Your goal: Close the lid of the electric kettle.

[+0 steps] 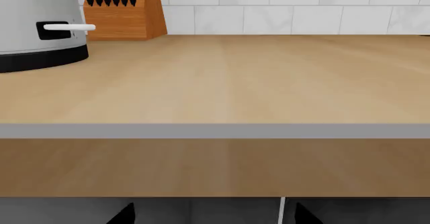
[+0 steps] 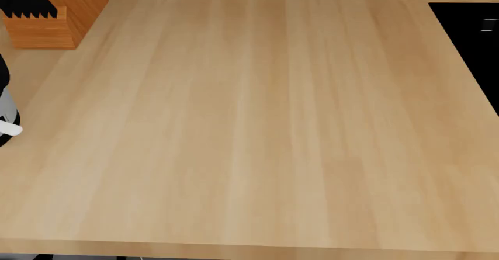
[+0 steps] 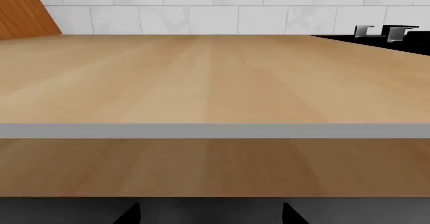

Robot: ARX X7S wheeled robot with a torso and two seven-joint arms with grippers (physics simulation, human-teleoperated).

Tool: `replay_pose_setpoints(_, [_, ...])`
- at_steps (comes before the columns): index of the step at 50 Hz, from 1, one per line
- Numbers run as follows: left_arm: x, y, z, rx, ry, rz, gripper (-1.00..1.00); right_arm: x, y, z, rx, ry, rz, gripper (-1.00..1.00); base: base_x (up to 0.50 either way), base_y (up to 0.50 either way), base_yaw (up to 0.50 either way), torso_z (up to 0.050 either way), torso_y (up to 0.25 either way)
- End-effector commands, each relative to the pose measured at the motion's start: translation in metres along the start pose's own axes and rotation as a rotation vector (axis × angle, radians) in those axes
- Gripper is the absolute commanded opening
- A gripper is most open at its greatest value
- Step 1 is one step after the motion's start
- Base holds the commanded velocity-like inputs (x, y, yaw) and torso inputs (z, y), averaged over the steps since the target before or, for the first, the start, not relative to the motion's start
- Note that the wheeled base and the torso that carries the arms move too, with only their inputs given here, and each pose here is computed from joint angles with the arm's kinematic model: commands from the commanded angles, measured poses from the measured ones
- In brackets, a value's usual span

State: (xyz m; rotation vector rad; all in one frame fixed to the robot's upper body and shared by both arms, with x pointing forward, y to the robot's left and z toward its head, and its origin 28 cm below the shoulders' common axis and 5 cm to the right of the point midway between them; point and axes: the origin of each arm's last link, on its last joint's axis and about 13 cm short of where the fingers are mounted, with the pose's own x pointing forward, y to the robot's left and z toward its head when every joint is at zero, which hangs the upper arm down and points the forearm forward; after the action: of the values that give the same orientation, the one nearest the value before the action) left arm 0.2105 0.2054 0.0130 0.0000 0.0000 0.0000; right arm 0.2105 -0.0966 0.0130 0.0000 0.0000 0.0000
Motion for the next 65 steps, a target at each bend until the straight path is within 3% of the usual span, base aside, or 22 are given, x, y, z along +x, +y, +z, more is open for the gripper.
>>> replay_pose_setpoints(1, [0.000,0.000,0.000,0.000,0.000,0.000,1.00,0.000,0.000,0.000,0.000,0.000,0.000,1.00,0.00,0.00,0.00,0.000,0.000])
replay_pose_setpoints(3, [-0.012,0.002,0.000,0.017,-0.013,-0.006,1.00,-0.026,0.004,0.002,-0.014,-0.032,0.030,1.00,0.00,0.00,0.00,0.000,0.000])
replay_pose_setpoints(5, [-0.022,0.003,0.005,0.006,-0.040,0.016,1.00,-0.034,0.005,0.002,-0.048,-0.042,0.020,1.00,0.00,0.00,0.00,0.000,0.000])
replay_pose_setpoints(17, [-0.055,0.007,0.009,0.006,-0.053,0.035,1.00,-0.055,0.005,0.001,-0.044,-0.026,0.028,1.00,0.00,0.00,0.00,0.000,0.000])
replay_pose_setpoints(21, [-0.055,0.007,0.010,0.005,-0.043,0.039,1.00,-0.044,0.005,-0.001,-0.046,-0.014,0.028,1.00,0.00,0.00,0.00,0.000,0.000])
replay_pose_setpoints(42, [-0.044,0.007,0.008,0.012,-0.025,0.020,1.00,-0.043,0.006,-0.002,-0.059,0.003,0.030,1.00,0.00,0.00,0.00,0.001,0.000])
replay_pose_setpoints(65, [-0.041,0.007,0.006,0.002,-0.007,0.004,1.00,-0.043,0.006,-0.005,-0.060,0.014,0.034,1.00,0.00,0.00,0.00,0.049,0.000])
